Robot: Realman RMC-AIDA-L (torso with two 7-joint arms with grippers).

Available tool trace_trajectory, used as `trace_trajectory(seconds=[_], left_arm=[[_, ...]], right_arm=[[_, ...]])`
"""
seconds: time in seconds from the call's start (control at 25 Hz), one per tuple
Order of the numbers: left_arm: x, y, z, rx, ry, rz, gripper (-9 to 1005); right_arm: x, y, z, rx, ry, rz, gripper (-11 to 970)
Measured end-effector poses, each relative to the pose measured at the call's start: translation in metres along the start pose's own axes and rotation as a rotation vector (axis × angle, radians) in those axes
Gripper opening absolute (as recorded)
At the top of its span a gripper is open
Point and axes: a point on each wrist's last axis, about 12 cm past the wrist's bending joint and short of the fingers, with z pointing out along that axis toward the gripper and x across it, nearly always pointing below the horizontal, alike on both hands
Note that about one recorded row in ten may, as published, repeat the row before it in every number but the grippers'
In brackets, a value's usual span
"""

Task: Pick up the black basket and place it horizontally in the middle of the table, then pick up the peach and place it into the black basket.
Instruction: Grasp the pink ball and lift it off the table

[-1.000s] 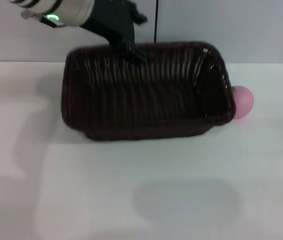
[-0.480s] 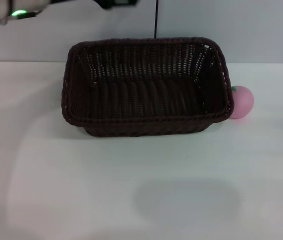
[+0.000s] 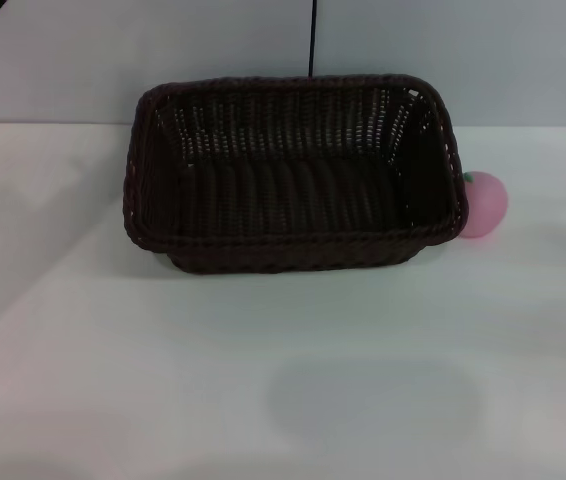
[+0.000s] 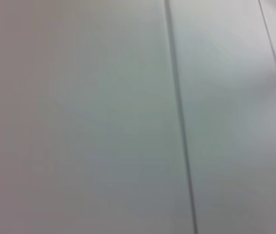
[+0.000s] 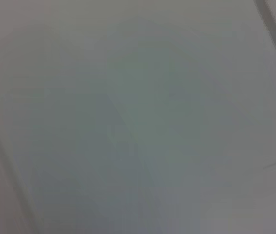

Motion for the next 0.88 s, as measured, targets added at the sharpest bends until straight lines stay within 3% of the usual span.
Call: trace_trajectory(seconds=[0.2, 0.28, 0.32, 0.4, 0.48, 0.88], left_arm=[[0.018, -0.002, -0.032, -0.086, -0.151, -0.02, 810], [0.021, -0.003, -0.037, -0.1, -0.175, -0.016, 810], [0.021, -0.003, -0.037, -0.1, -0.175, -0.016, 810], [0.025, -0.006, -0.045, -0.113, -0.193, -0.018, 810], [0.027, -0.007, -0.049, -0.122, -0.195, -0.026, 810], [0.031, -0.01, -0.06, -0.134, -0.19, -0.04, 810]], right_arm=[[-0.032, -0.002, 0.004, -0.078, 0.172, -0.016, 584], [-0.06, 0.0, 0.011, -0.112, 0.301, -0.034, 584], [-0.06, 0.0, 0.011, -0.112, 0.301, -0.034, 585], [-0.086, 0.006, 0.025, -0.13, 0.421, -0.074, 585], [-0.098, 0.011, 0.036, -0.133, 0.483, -0.091, 586], [-0.109, 0.032, 0.093, -0.134, 0.726, -0.132, 589]])
